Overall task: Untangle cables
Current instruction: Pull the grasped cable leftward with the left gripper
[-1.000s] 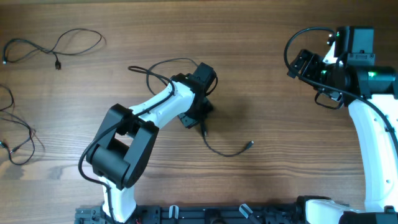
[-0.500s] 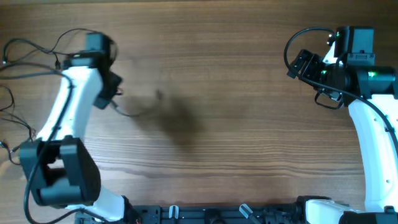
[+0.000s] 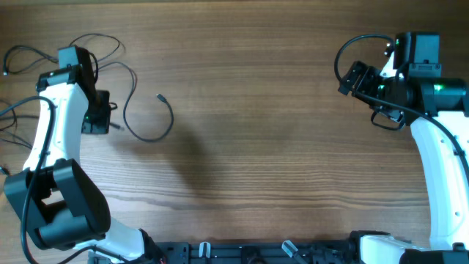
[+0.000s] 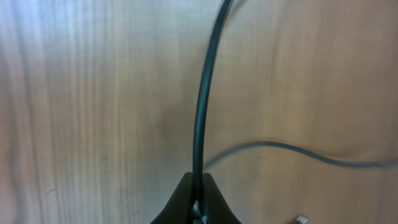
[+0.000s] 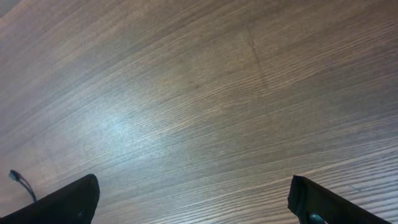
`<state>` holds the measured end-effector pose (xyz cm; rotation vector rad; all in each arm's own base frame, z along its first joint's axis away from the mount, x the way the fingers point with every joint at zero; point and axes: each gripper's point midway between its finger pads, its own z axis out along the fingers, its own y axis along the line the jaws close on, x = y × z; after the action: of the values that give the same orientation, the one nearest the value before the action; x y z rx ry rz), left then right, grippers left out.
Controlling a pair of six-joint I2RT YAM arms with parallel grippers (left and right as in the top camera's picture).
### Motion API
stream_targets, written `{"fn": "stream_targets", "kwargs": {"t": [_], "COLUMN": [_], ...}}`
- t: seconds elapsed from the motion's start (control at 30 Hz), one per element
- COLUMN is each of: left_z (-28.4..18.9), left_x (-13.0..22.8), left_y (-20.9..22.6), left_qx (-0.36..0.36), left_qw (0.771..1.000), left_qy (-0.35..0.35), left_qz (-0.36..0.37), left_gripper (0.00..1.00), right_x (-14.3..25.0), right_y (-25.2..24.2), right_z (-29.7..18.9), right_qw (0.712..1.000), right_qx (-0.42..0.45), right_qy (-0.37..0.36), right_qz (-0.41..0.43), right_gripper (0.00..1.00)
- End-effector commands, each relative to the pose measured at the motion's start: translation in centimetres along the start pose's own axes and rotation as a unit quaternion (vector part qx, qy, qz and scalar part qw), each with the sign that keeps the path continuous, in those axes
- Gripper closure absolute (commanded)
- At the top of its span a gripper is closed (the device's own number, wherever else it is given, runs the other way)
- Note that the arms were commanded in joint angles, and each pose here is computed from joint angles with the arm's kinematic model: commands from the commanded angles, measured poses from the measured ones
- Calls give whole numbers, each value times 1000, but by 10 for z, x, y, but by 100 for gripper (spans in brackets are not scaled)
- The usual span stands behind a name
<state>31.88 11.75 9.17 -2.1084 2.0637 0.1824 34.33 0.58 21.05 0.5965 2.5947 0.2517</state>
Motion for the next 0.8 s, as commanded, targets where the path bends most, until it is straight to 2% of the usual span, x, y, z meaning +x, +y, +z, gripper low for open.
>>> {"fn": "stream_targets", "kwargs": {"t": [0.0, 0.07, 0.13, 0.2, 0.23, 0.27, 0.37, 0.47, 0.53, 0.63, 0.7, 0.77], "left_z": [5, 7, 13, 15, 14, 11, 1, -9, -14, -15, -17, -16], "left_x": [-23, -34, -37, -26, -19, -9, 19, 52, 73, 90, 108, 133], "left_y": [47, 56, 45, 15, 1, -13, -46, -66, -70, -64, -68, -73], "left_qx": [-89, -101, -72, -11, 17, 45, 112, 152, 161, 137, 142, 151], "left_qw": [984, 979, 978, 987, 990, 991, 987, 975, 959, 950, 924, 884], "left_qy": [-54, -55, -15, 39, 59, 81, 115, 104, 89, 47, 24, 16], "left_qz": [-142, -166, -194, -156, -128, -99, -6, 121, 214, 277, 355, 442], "left_gripper": [96, 96, 96, 49, 12, 0, 0, 0, 0, 0, 0, 0], "right_x": [1, 1, 0, -1, -2, -2, 0, 2, 4, 8, 12, 17], "right_y": [-4, -4, -4, -3, -3, -2, 0, -1, -2, -4, -6, -9], "right_z": [3, 3, 3, 3, 3, 3, 3, 3, 3, 5, 9, 15], "right_qw": [1000, 1000, 1000, 1000, 1000, 1000, 1000, 1000, 1000, 999, 999, 999], "right_qx": [11, 11, 9, 7, 7, 5, -1, 2, 3, 6, 9, 13], "right_qy": [5, 5, 3, -1, -1, -1, 3, 8, 11, 18, 24, 30], "right_qz": [1, 2, 2, 14, 19, 28, 30, 27, 27, 27, 28, 30], "right_gripper": [0, 0, 0, 0, 0, 0, 1, 0, 0, 0, 0, 0]}}
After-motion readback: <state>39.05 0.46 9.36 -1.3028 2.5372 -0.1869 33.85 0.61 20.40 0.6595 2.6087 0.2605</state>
